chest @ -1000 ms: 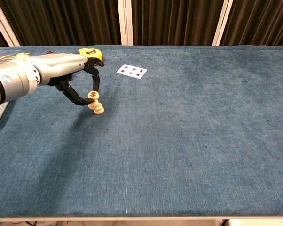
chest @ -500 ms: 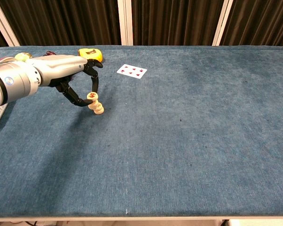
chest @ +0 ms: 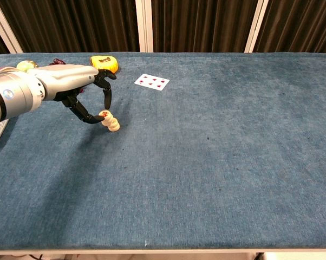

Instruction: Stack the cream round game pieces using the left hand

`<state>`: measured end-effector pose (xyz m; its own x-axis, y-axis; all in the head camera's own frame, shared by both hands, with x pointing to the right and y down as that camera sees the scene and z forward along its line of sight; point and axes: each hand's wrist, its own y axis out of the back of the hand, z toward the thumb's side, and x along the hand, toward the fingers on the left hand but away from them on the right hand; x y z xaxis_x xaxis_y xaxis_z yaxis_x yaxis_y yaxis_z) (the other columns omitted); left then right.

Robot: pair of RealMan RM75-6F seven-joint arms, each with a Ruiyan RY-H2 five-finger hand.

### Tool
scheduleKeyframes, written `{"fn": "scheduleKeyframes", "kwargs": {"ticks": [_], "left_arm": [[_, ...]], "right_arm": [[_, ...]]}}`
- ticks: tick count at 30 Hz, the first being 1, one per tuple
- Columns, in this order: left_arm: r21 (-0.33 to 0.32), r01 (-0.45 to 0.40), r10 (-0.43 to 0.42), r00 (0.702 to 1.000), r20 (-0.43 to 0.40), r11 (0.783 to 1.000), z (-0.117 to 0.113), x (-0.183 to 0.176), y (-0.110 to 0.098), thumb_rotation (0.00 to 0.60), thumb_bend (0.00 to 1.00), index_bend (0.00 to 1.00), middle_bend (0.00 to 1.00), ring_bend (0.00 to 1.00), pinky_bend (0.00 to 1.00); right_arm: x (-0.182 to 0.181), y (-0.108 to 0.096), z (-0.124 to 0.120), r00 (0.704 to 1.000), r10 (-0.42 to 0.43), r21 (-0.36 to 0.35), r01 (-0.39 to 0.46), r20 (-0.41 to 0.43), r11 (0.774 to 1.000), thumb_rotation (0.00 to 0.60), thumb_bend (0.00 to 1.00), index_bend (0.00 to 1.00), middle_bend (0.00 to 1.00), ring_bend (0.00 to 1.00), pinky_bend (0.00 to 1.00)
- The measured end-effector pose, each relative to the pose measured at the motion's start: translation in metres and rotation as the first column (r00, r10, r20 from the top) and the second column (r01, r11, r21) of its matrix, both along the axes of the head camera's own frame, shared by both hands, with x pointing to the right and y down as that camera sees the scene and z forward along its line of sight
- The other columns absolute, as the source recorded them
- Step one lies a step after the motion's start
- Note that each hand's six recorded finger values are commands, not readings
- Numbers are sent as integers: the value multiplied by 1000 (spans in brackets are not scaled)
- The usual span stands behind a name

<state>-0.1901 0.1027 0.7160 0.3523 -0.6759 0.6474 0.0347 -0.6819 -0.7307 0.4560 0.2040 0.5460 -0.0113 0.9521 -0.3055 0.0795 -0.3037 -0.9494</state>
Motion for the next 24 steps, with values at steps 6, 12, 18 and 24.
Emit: {"fn": "scheduleKeyframes", "kwargs": {"ticks": [6,12,18,24], "left_arm": [[2,2,-2,1000,-2,1000,-1,0,-1,600,309,390,0,0,0],[36,46,-44,998,-49,998,-19,-6,-8,600,301,331,0,0,0],[127,132,-125,990,-59,983,-50,-50,-21,600,283,247,0,0,0],[239,241,-241,970,-26,941,-72,-117,-13,600,243,155,0,0,0]], "right_arm": [[0,0,0,1000,0,0,0,0,1000,600,173,0,39,0,2],[0,0,-1,1000,0,0,0,-1,1000,600,173,0,39,0,2],[3,-1,-2,1000,4,-6,-4,5,1000,600,173,0,39,0,2],[12,0,-2,999,25,-21,-24,35,999,600,173,0,36,0,2]]}}
